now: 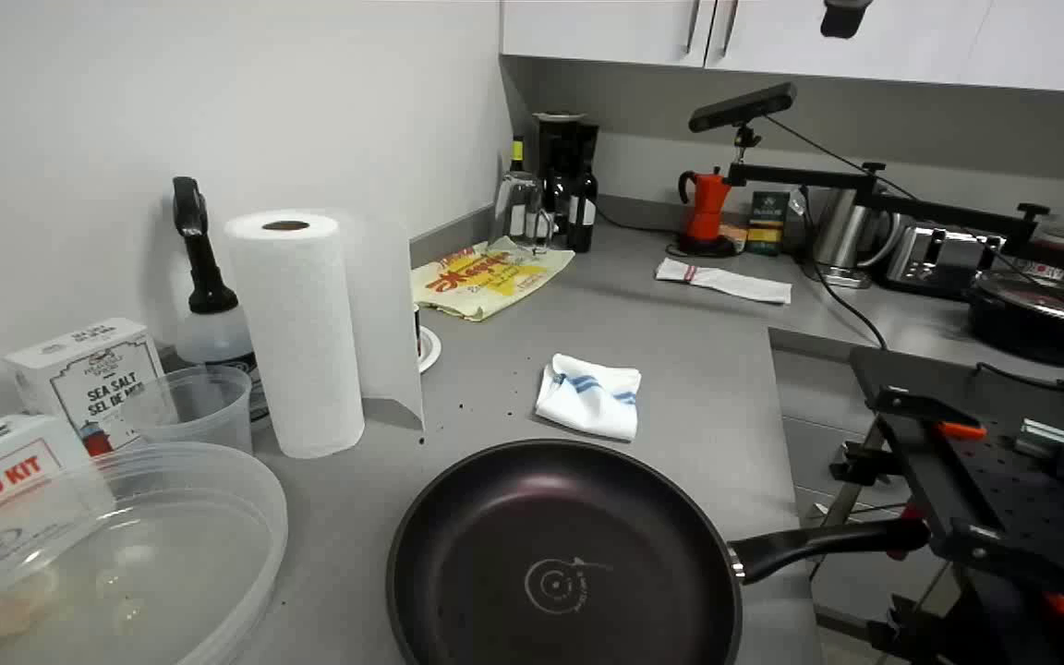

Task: Pick up the cloth from the counter and wipe the pan

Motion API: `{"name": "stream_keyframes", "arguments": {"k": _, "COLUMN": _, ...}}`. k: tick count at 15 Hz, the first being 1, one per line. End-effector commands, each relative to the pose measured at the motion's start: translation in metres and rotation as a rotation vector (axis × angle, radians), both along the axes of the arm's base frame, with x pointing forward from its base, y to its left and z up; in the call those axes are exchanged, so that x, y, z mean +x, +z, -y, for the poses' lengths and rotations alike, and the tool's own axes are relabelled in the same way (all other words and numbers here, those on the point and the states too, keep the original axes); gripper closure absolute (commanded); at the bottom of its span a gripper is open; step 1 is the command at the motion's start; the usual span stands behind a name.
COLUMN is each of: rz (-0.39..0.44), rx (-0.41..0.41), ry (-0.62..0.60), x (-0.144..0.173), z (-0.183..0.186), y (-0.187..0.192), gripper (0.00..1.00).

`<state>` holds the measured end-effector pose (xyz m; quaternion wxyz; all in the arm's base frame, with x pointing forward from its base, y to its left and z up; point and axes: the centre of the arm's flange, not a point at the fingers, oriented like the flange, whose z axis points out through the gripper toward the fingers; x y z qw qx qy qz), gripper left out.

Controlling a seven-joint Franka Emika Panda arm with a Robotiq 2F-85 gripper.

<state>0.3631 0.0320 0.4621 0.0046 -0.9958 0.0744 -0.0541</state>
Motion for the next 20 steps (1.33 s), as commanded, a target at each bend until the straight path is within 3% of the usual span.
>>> {"name": "stream_keyframes", "arguments": {"k": 1, "rz": 0.000, "rx": 0.000, "ry": 0.000, "x": 0.000, "z": 0.000, "y": 0.000, "gripper": 0.00}}
{"name": "stream_keyframes", "arguments": {"k": 12, "rz": -0.004, "rx": 0.000, "ry": 0.002, "x": -0.001, "z": -0.001, "y": -0.004, "gripper": 0.00}}
{"name": "stream_keyframes", "arguments": {"k": 20, "rz": -0.107, "rx": 0.011, "ry": -0.053, "x": 0.010, "z": 0.004, "y": -0.050, "gripper": 0.00}}
